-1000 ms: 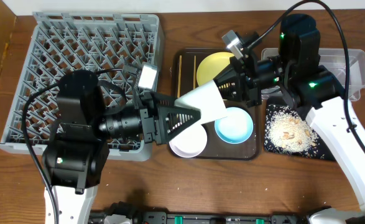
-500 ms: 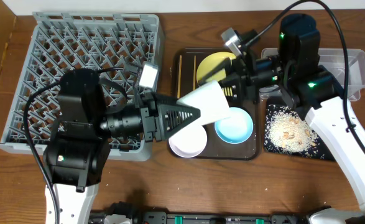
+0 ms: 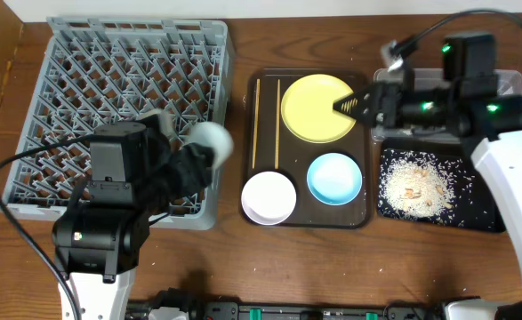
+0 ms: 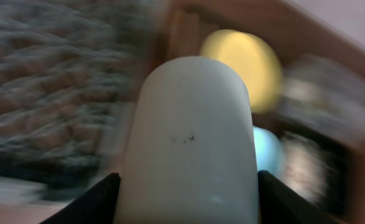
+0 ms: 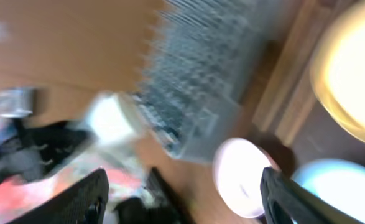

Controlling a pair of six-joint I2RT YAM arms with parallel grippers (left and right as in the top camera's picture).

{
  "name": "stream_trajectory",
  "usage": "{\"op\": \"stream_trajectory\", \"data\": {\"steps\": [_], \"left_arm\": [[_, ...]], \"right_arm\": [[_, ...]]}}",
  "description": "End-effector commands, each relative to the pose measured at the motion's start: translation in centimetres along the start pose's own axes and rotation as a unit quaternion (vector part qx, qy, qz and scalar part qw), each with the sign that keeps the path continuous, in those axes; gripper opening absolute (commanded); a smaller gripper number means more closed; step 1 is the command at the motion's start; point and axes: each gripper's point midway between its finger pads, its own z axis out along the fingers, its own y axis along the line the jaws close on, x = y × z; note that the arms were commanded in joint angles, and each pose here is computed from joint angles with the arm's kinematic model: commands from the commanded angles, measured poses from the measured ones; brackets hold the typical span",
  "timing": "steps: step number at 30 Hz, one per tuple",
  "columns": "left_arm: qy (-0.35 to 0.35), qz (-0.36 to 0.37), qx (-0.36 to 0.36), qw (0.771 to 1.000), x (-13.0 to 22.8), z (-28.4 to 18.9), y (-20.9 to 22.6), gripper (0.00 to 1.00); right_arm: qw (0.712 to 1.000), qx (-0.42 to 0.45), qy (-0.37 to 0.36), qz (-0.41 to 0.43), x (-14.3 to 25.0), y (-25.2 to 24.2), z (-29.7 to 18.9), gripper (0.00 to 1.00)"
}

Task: Sort waste into correct bins and load items into the dishwasher
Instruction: 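Place the white cup into the dish rack with the left gripper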

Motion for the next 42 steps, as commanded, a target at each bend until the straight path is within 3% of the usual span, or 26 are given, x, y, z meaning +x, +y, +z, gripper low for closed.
{"op": "stream_trajectory", "data": {"steps": [1,4,11,17,23,30,33,37,42], "left_arm": [[-0.1,-0.032,-0.24,0.965,-3.0,-2.8,8.1,0.54],[-0.078,-0.048,-0.285,0.954,-2.4,-2.3,9.7,0.54],[-0.006,-0.099,-0.365,0.926,-1.8,0.3,14.1,0.54],[0.006,-0.198,-0.411,0.89,-1.8,-0.1,19.3,0.54],[-0.022,-0.303,-0.38,0.873,-2.6,-0.9,23.1,0.54],[-0.036,-0.368,-0.346,0.862,-3.7,0.4,26.9,0.55],[-0.029,-0.385,-0.347,0.855,-3.6,1.1,28.5,0.61],[-0.013,-0.388,-0.295,0.873,-4.1,3.0,28.4,0.7],[-0.026,-0.385,-0.28,0.879,-4.8,2.1,27.5,0.85]], "right_arm": [[0.974,0.225,0.004,-0.014,1.8,-6.1,0.9,0.76],[0.953,0.295,0.044,-0.044,4.4,-6.7,2.1,0.78],[0.926,0.339,0.092,-0.137,8.2,-4.6,5.4,0.83],[0.922,0.341,0.102,-0.152,9.2,-4.0,6.1,0.85],[0.922,0.342,0.105,-0.151,9.3,-4.2,6.2,0.86],[0.92,0.346,0.112,-0.148,9.6,-4.5,6.2,0.86],[0.919,0.347,0.115,-0.146,9.8,-4.6,6.1,0.86],[0.919,0.347,0.117,-0.148,9.9,-4.5,6.2,0.86],[0.919,0.347,0.118,-0.147,10.0,-4.5,6.1,0.86]]}}
